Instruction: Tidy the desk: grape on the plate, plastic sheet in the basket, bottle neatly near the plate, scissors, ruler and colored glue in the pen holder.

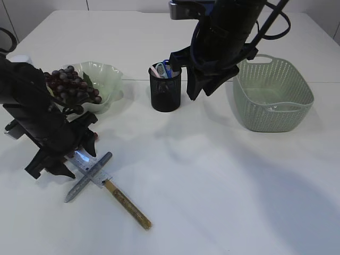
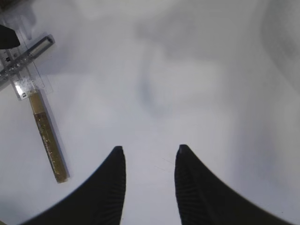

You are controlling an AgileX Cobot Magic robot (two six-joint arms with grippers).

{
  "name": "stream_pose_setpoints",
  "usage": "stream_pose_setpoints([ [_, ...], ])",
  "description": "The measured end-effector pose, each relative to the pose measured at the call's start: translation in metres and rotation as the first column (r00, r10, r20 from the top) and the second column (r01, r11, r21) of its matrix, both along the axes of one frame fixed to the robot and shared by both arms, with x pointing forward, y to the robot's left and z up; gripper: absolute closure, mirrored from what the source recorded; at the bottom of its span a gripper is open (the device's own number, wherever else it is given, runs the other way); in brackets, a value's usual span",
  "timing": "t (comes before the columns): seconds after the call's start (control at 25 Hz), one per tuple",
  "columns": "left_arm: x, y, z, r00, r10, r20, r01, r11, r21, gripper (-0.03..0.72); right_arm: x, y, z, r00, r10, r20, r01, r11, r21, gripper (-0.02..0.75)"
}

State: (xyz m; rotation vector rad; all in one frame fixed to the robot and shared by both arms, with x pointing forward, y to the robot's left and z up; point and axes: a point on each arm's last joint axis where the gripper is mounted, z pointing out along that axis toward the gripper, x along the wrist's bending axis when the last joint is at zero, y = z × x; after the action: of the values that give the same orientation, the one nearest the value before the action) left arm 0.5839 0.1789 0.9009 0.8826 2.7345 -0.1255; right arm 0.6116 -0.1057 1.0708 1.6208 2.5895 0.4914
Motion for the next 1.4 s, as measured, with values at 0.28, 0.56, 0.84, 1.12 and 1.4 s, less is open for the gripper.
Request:
stream_pose_setpoints([
  [0.28,0.0014,-0.0003,-0.0001,1.000,0.002,0.015,-0.002,1.000,-0.003,0.223,0.0000,0.0000,0.0000,1.000,0.000,0.000,0.000,1.000,0.000,0.447],
  [0.56,0.0016,-0.0003,-0.0033,1.000,0.002,0.008,-0.002,1.000,-0.001,0.223,0.0000,0.0000,0.0000,1.000,0.002,0.000,-0.002,1.000,0.000,0.447],
  [0.84,0.0017,-0.0004,-0.0058,1.000,0.003,0.003,-0.003,1.000,0.000,0.223,0.0000,0.0000,0.0000,1.000,0.002,0.001,-0.002,1.000,0.000,0.447],
  [1.12,0.0017,-0.0004,-0.0058,1.000,0.003,0.003,-0.003,1.000,0.000,0.223,0.0000,0.0000,0.0000,1.000,0.004,0.001,-0.004,1.000,-0.001,0.446],
  [1.4,0.0015,-0.0003,-0.0088,1.000,0.003,-0.007,-0.003,1.000,0.003,0.223,-0.0001,0.0001,0.0000,1.000,0.004,0.000,-0.004,1.000,0.001,0.446],
])
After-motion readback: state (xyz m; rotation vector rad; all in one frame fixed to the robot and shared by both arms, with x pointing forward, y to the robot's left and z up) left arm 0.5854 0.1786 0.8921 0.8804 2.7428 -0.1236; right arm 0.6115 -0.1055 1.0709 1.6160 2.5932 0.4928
